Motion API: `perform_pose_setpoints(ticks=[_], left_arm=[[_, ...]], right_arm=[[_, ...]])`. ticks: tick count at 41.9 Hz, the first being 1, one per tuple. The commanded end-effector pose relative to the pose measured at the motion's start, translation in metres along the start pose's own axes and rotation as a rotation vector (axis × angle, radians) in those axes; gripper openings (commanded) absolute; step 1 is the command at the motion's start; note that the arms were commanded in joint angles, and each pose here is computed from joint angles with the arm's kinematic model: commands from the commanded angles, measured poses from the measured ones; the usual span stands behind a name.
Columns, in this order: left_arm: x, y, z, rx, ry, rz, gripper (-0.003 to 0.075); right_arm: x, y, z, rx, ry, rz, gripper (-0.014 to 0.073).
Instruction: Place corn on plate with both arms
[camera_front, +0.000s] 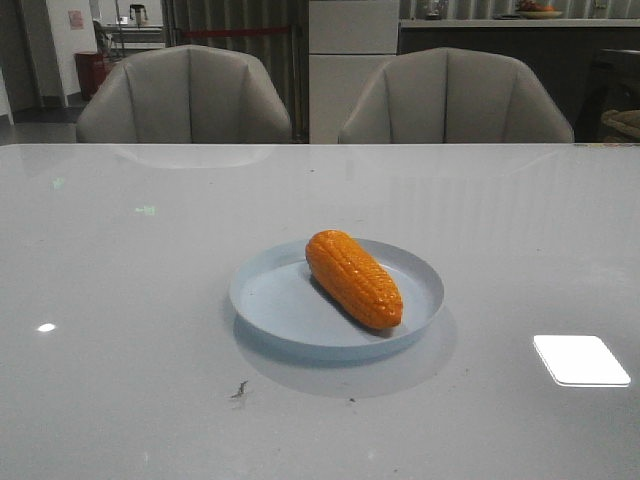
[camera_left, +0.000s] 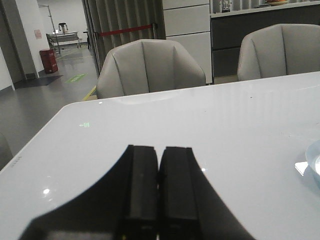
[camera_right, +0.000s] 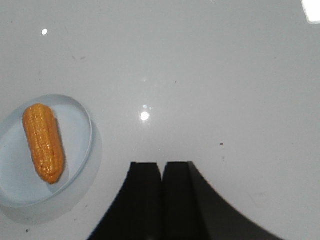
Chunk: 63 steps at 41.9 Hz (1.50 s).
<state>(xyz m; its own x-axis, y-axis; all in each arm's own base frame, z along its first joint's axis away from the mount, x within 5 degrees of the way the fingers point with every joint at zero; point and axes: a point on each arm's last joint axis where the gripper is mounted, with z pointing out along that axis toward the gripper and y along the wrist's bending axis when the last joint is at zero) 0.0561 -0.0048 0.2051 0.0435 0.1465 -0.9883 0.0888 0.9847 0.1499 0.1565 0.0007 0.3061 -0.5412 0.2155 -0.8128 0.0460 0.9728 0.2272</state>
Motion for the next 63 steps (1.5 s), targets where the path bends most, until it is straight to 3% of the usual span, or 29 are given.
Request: perform_pose_setpoints(ticks=[1, 11, 18, 24, 30, 35, 63], left_arm=[[0.004, -0.002, 0.000, 0.011, -0.061, -0.014, 0.0094], [0.004, -0.002, 0.000, 0.011, -0.061, -0.014, 0.0094], [0.004, -0.002, 0.000, 0.011, -0.061, -0.014, 0.0094], [0.004, -0.002, 0.000, 0.011, -0.061, -0.014, 0.0094], [0.004, -0.002, 0.000, 0.011, -0.061, -0.014, 0.0094], [0.004, -0.002, 0.000, 0.011, -0.061, -0.014, 0.0094], [0.004, -0.002, 0.000, 0.011, -0.061, -0.014, 0.0094]], right_arm=[[-0.009, 0.001, -0.016, -0.001, -0.204, -0.006, 0.0057], [0.012, 0.005, -0.049, -0.004, -0.451, -0.232, 0.0057], [0.048, -0.003, -0.061, -0.018, -0.652, -0.276, 0.0057], [0.090, -0.014, -0.052, -0.014, -0.733, -0.282, 0.0057], [0.125, -0.024, -0.040, -0.016, -0.756, -0.281, 0.0057], [0.134, -0.025, -0.034, -0.014, -0.643, -0.285, 0.0057], [0.135, -0.025, -0.033, -0.014, -0.628, -0.285, 0.0057]])
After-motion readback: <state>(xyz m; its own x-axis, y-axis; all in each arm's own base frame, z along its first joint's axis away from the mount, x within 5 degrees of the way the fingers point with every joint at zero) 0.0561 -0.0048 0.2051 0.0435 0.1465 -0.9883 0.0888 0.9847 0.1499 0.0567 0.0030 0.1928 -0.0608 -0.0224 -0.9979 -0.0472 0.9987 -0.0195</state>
